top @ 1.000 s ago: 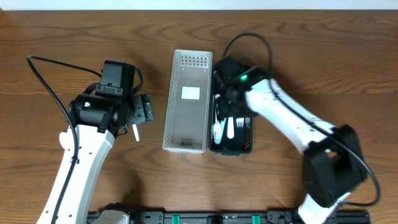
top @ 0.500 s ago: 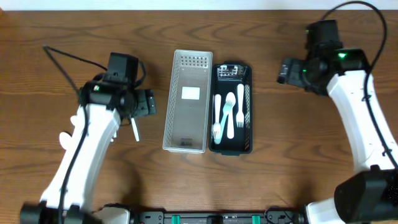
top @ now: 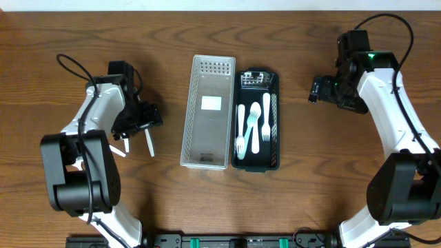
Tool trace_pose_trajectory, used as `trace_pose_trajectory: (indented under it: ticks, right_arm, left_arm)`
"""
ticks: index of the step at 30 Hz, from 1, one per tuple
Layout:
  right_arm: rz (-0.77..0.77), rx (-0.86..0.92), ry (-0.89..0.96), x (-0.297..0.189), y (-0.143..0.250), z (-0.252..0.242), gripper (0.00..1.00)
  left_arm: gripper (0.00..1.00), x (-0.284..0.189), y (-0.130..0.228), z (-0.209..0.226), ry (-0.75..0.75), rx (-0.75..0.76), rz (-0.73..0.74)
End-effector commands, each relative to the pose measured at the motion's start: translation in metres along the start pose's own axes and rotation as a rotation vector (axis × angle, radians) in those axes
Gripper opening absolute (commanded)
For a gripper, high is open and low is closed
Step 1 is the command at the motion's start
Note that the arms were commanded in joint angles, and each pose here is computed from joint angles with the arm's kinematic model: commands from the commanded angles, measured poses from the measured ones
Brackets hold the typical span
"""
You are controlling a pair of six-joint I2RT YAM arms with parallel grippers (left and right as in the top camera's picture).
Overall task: Pack container
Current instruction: 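Lower the left gripper onto a white spoon and grasp it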
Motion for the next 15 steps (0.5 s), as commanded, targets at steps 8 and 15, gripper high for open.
trace_pose_trajectory:
  ticks: [8,15]
  right_arm:
    - [0.036,-0.030,-0.031,0.005,0.004,0.007,0.99]
    - [0.037,-0.030,-0.031,0.005,0.005,0.007,0.99]
  left_arm:
    - [0.93,0.026,-0.013,-0.006,0.020,0.033,0.016]
    - [0.88,0.038,-0.013,-0.006,0.012,0.031,0.038]
Point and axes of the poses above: each gripper's point midway between its finger pads, its own x axis out along the fingers, its own z axis along the line the jaws close on, y = z × x, the point moved 8 cm from there along -x, back along the fingers, and after that the axes turned 4 degrees about -x, right-handed, at the moved point
